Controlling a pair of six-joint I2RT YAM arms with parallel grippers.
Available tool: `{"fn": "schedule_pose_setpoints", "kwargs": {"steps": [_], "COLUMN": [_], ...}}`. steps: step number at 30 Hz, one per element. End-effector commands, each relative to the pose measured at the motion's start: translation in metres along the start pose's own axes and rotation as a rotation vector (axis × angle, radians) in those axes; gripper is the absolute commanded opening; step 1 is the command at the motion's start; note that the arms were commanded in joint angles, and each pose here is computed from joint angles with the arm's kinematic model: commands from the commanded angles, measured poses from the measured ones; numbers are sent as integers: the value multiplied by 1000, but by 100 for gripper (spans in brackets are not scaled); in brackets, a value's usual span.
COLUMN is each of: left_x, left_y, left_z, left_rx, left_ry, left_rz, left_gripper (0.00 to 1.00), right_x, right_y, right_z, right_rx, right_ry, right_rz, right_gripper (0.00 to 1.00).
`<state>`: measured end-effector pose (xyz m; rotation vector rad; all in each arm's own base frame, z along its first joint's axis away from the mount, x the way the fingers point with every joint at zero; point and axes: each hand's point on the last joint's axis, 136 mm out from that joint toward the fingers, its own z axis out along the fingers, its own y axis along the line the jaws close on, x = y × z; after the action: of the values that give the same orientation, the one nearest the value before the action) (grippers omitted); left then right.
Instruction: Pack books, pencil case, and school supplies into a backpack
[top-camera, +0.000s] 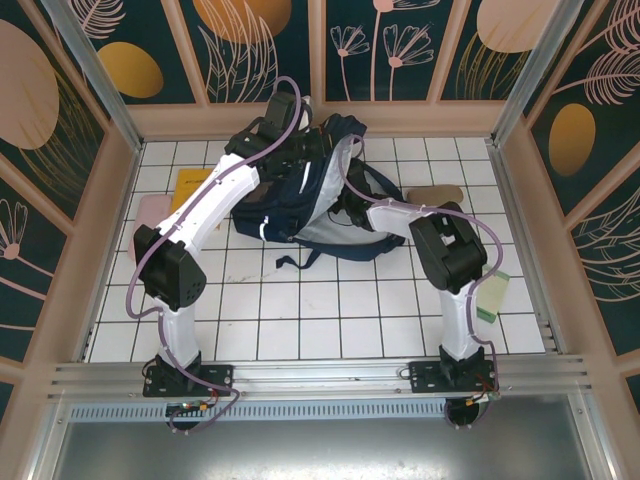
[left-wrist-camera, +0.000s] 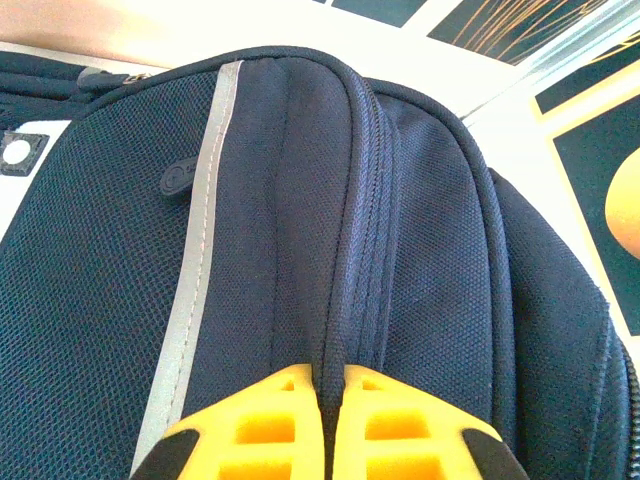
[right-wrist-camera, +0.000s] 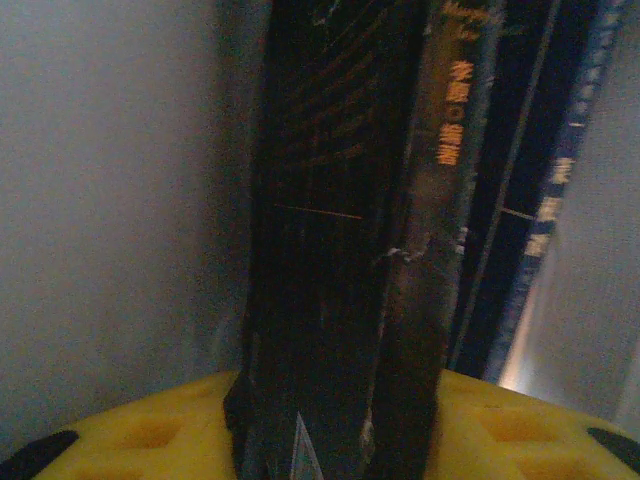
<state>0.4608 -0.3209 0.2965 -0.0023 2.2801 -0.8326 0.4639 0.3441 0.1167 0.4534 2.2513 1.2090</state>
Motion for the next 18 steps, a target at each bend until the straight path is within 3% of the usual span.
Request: {"fn": "schedule_pose_setpoints", "kwargs": {"steps": [1, 2, 4, 6, 13, 18], "left_x": [-48, -48, -47, -47, -41, -36], "left_y": [-47, -48, -48, -49, -51, -43], "left_z": [-38, -38, -38, -37, -33, -28], "left_rx": [162, 164, 166, 175, 196, 170], "left_ry": [-177, -178, -175, -170, -141, -134], "left_rz": [34, 35, 34, 29, 13, 24], "left_gripper": [0, 0, 0, 0, 0, 0], "right_x": [-4, -3, -1, 0, 1, -3], "right_y": [3, -1, -10, -13, -11, 0], "right_z": [-16, -16, -15, -9, 27, 13], "right_rx": [15, 25, 49, 40, 27, 25], "right_ry": [-14, -14, -13, 0, 70, 58], "right_rz": [-32, -31, -18, -7, -1, -29], "right_gripper": [44, 40, 16, 0, 0, 31]}}
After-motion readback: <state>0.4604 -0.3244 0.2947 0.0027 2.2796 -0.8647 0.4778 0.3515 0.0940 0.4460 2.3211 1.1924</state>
